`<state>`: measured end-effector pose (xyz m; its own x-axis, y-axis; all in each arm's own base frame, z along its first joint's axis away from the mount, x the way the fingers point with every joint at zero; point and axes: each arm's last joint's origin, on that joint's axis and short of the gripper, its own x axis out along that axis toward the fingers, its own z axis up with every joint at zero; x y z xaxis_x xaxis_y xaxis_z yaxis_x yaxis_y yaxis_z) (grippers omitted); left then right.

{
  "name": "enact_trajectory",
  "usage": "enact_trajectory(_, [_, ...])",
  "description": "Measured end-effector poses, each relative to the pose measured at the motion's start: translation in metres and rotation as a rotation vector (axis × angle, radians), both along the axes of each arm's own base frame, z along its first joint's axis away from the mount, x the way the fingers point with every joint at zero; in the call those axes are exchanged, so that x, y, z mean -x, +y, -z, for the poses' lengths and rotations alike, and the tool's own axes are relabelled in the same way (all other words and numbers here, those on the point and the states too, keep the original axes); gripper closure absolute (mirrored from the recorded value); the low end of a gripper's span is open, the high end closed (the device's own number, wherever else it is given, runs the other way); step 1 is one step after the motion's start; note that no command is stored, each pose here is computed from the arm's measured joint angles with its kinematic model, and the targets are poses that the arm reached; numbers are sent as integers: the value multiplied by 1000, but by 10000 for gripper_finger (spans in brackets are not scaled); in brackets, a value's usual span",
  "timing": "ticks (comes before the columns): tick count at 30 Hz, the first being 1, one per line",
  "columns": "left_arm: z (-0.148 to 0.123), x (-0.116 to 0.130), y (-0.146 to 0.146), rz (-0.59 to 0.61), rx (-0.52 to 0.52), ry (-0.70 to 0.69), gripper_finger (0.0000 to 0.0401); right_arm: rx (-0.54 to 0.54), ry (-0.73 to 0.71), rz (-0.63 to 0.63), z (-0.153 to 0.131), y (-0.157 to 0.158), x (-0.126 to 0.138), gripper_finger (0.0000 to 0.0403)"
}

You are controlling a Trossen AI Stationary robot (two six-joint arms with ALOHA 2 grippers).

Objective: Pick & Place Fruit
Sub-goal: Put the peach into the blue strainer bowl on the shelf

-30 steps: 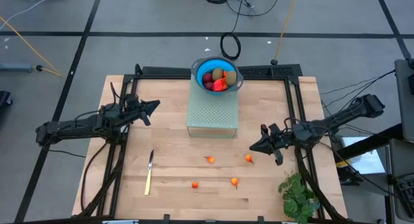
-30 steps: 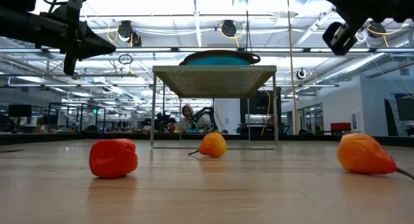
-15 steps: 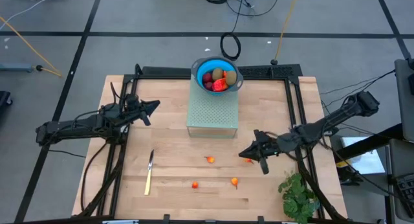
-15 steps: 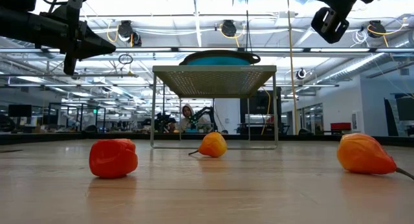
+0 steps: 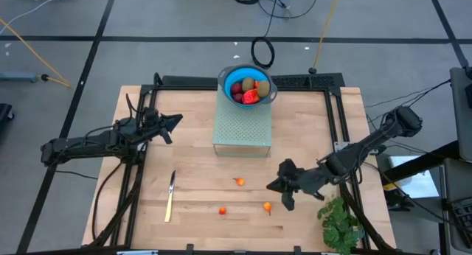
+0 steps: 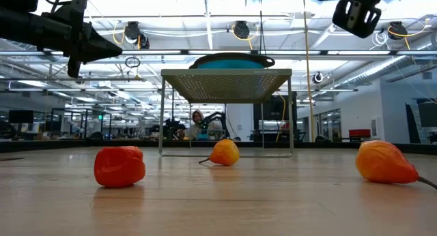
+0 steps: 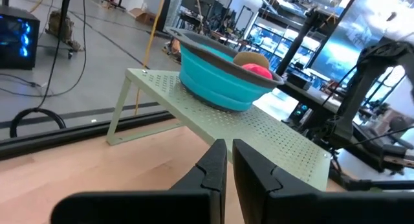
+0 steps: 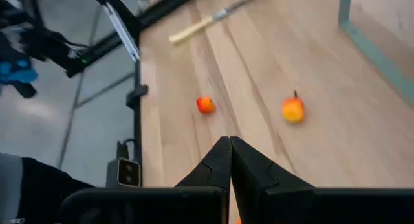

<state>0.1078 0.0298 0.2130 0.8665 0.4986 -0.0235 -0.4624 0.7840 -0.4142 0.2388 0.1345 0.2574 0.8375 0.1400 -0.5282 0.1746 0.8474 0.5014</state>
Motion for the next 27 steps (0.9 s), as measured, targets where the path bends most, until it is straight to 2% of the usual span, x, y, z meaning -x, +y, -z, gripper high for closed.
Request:
enact_trajectory(9, [7,0,0,0,-1,78,375,31,261,77,-3,10,-10,403])
enact_trajectory(17, [10,1,0,1,2,110,375,11,405,140,4,11,-9,403])
enact_trajectory(23, [10,1,0,6,-76,154,375,-2,542,189,16,10,-3,403])
enact_trajectory(27, [10,1,0,10,-118,179,375,23,576,196,18,8,0,403])
